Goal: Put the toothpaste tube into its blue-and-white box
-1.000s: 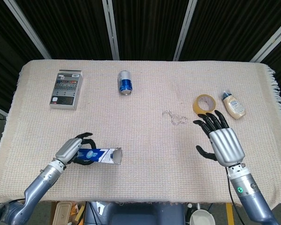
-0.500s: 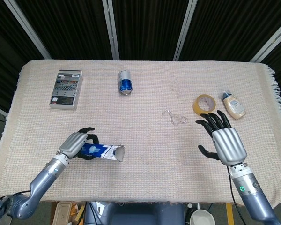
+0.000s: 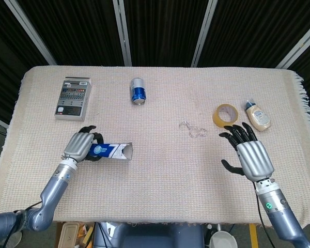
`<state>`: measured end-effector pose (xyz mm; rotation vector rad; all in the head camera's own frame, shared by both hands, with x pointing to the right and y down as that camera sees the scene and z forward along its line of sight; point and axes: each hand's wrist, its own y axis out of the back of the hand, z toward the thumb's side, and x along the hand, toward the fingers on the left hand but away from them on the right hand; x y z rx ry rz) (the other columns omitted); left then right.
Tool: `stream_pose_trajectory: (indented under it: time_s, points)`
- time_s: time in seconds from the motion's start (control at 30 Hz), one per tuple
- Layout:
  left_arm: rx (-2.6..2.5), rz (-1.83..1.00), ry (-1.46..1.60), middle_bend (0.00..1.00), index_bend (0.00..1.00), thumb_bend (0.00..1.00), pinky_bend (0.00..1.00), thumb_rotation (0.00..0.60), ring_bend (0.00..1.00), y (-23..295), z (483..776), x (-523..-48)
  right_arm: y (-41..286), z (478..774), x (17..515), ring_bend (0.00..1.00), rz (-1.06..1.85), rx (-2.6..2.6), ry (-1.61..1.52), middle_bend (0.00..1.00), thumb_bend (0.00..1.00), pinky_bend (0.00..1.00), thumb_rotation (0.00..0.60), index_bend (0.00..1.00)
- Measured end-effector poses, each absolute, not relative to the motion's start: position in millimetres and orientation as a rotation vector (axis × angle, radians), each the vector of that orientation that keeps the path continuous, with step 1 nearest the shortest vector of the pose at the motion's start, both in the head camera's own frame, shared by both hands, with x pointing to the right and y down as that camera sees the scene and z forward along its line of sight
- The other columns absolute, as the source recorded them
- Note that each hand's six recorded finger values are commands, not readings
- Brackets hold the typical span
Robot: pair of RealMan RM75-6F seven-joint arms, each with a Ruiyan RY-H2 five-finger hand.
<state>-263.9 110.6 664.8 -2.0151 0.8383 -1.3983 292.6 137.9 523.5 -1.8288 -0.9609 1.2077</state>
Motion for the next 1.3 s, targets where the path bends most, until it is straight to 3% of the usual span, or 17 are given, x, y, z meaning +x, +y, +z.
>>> stream_pose_trajectory:
  time_s: [0.17,0.47,0.6,1.03,1.3]
  points:
    - [-2.013,-1.405,0.811,0.38,0.47,0.33,0.14,0.6,0.11,110.1,675.9,-252.2,139.3,526.2,296.6,0.12,1.217,-1.831,-0.961,0.17,0.27,0.0,0.6,0.26]
    - [-2.027,-1.413,0.695,0.15,0.37,0.3,0.12,0.6,0.0,116.5,684.2,-235.2,139.9,529.5,299.3,0.12,1.233,-1.824,-0.951,0.16,0.27,0.0,0.6,0.26]
    - [-1.994,-1.42,0.633,0.09,0.32,0.22,0.11,0.6,0.0,117.0,678.7,-233.8,140.1,529.9,300.3,0.12,1.239,-1.826,-0.955,0.17,0.27,0.0,0.6,0.26]
    - [-1.951,-1.435,0.595,0.11,0.31,0.16,0.11,0.6,0.0,120.8,636.0,-238.8,143.2,539.5,299.0,0.12,1.339,-1.813,-0.871,0.16,0.27,0.0,0.6,0.26]
    - [-1.931,-1.41,0.734,0.13,0.32,0.16,0.11,0.6,0.0,129.4,576.8,-266.4,149.0,562.2,294.9,0.12,1.342,-1.786,-0.854,0.17,0.27,0.0,0.6,0.26]
